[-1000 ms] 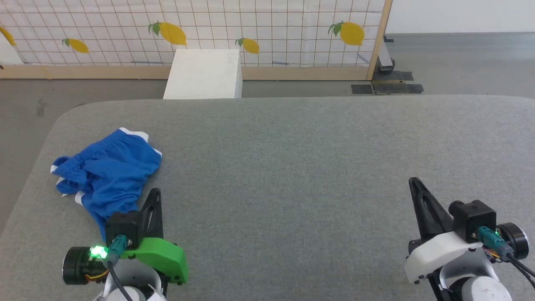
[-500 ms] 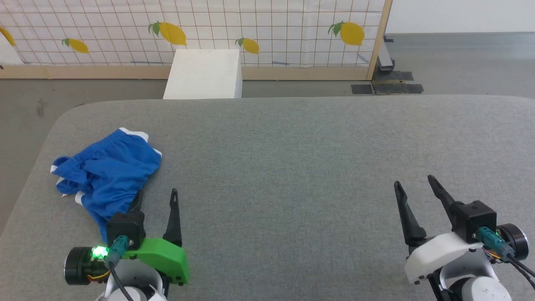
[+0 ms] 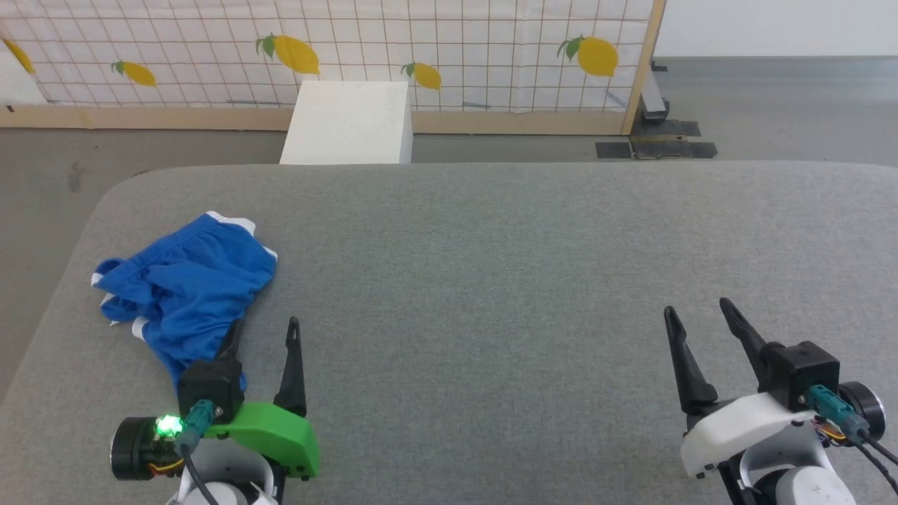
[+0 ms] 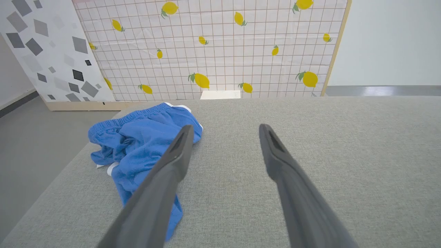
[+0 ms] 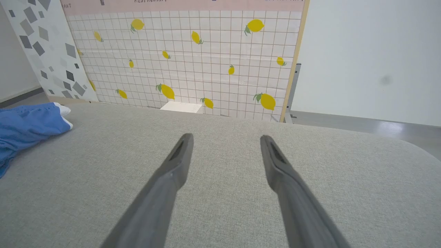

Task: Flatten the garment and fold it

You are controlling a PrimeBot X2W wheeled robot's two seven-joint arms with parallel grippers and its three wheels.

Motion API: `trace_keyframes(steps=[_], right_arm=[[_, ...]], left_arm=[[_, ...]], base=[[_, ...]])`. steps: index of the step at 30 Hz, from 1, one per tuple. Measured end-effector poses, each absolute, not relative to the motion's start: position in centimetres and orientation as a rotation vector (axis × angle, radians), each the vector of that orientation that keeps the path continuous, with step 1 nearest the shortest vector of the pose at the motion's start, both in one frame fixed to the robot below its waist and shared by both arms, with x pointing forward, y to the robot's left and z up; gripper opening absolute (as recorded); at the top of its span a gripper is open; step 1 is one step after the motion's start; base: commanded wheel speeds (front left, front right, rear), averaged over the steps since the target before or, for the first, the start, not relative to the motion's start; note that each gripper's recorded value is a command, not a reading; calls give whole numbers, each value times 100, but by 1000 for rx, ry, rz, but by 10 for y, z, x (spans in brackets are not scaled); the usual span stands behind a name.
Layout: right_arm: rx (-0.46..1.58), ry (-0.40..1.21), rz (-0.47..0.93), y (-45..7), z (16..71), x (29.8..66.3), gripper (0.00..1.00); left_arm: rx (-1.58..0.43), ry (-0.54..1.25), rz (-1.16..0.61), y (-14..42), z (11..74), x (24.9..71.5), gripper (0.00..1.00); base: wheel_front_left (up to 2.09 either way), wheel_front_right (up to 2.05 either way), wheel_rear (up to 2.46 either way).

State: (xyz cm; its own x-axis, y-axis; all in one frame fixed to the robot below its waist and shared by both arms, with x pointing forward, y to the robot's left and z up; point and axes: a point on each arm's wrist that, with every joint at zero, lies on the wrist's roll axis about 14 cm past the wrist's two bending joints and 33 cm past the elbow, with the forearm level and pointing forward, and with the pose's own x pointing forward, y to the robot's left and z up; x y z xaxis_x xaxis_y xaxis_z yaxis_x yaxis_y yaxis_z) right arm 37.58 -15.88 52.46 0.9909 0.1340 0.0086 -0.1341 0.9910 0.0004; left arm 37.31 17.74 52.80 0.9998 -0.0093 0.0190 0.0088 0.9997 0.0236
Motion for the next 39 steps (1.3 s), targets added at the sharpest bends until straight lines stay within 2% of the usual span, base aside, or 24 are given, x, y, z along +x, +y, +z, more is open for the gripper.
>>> trace_keyframes(steps=[39], right_arm=[[115, 3, 299, -99, 509, 396, 100]], left_arm=[[-28, -56, 187, 239, 524, 335, 100]], base=[[0, 0, 0]])
